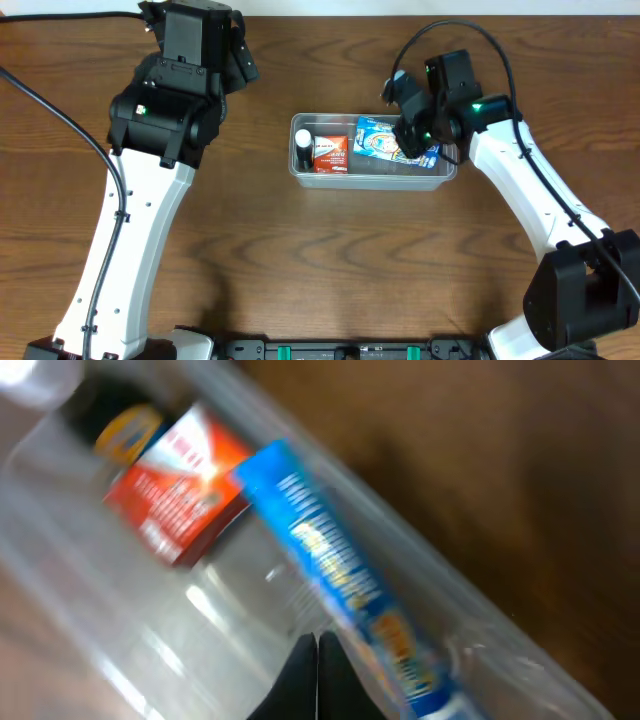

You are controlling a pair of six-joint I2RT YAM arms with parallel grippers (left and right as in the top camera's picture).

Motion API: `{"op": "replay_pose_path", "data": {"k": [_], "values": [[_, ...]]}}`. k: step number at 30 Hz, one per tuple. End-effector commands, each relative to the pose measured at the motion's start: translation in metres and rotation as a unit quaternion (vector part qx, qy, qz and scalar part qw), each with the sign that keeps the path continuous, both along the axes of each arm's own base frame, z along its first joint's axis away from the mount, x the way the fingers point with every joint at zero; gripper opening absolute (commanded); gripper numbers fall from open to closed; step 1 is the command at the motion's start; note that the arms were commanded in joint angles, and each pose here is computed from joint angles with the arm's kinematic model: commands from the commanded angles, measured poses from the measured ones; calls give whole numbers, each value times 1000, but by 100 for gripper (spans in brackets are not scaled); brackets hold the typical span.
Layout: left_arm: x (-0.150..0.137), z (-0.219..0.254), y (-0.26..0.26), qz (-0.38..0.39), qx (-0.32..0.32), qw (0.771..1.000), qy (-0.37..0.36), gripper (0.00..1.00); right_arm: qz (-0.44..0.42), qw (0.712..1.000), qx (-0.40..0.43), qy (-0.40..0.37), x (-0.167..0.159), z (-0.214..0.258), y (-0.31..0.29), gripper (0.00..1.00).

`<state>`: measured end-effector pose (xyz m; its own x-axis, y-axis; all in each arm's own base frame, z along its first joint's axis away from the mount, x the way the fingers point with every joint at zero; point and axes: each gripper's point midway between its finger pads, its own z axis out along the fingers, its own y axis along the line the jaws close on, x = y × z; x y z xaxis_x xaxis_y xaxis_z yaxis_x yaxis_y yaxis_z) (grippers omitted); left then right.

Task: Pack container
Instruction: 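Open the right gripper and lay the blue box flat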

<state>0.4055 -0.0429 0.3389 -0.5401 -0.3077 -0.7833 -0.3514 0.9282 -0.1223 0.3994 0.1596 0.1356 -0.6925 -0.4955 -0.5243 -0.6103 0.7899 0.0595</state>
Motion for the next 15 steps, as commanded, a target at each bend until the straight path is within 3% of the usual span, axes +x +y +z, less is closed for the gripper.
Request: {"op": "replay_pose_path", "data": {"k": [1, 7, 15], "values": [[0, 5, 4, 4, 9, 1000, -5, 98, -108, 994, 16, -17, 18, 17, -10, 1], [0, 5, 4, 4, 9, 1000, -5, 98, -121, 992, 35, -29, 26, 22, -6, 2], [0, 5, 4, 4, 9, 1000, -5, 98, -202, 979, 37, -10, 43, -3, -15, 1]]}}
